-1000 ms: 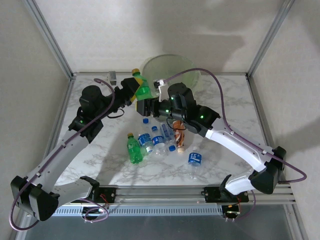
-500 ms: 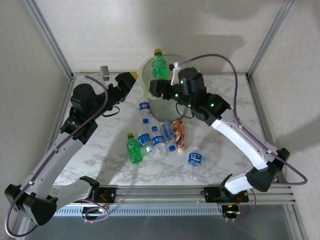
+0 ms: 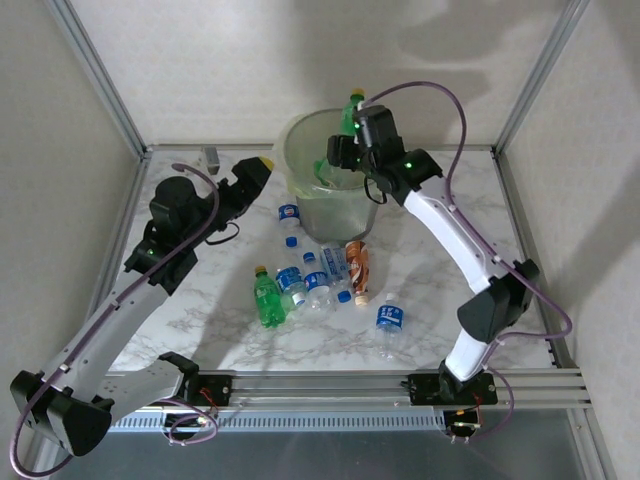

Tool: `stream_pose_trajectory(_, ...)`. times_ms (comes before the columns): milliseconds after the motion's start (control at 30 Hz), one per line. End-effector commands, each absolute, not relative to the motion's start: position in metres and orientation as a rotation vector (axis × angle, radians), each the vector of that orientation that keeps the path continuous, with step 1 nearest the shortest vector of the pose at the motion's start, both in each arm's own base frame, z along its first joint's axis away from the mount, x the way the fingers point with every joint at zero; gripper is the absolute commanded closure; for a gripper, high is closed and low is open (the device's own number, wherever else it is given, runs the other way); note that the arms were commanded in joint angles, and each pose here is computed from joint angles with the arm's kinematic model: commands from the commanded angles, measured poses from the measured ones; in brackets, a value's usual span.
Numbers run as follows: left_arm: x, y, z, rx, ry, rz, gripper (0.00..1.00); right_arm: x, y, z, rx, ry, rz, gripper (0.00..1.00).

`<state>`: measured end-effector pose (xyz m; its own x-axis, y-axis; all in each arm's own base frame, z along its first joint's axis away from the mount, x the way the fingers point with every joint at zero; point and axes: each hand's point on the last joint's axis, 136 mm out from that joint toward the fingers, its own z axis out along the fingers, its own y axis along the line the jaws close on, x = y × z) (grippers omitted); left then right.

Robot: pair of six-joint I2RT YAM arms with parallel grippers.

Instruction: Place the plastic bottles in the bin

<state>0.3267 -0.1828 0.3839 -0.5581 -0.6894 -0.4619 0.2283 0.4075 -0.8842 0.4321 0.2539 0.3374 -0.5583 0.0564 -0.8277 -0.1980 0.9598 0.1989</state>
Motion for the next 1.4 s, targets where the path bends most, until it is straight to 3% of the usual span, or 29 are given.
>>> stream_pose_trajectory(0,0.323,-0.179,0.389,-0.403,1.744,-1.276,0.07,0.442,0.235,0.335,-0.085,2.145,0.205,0.29)
stream_pose_trajectory(300,0.326,-0.173,0.377,-0.420,1.775,-1.201,0.08,0.452,0.210,0.337,0.003,2.148,0.105,0.10)
stream_pose_trajectory(633,0.333,-0.155,0.348,-0.508,1.836,-1.052,0.01,0.405,0.224,0.376,-0.049,2.062,0.302,0.13)
stream_pose_trajectory(800,0.341,-0.129,0.309,-0.624,1.916,-0.892,0.08,0.359,0.240,0.387,-0.139,2.001,0.442,0.14)
stream_pose_trajectory(1000,0.349,-0.122,0.236,-0.674,2.105,-0.769,0.21,0.306,0.258,0.365,-0.224,2.011,0.554,0.14)
stream_pose_trajectory(1367,0.356,-0.136,0.151,-0.637,2.320,-0.680,0.26,0.286,0.246,0.318,-0.145,2.088,0.609,0.16)
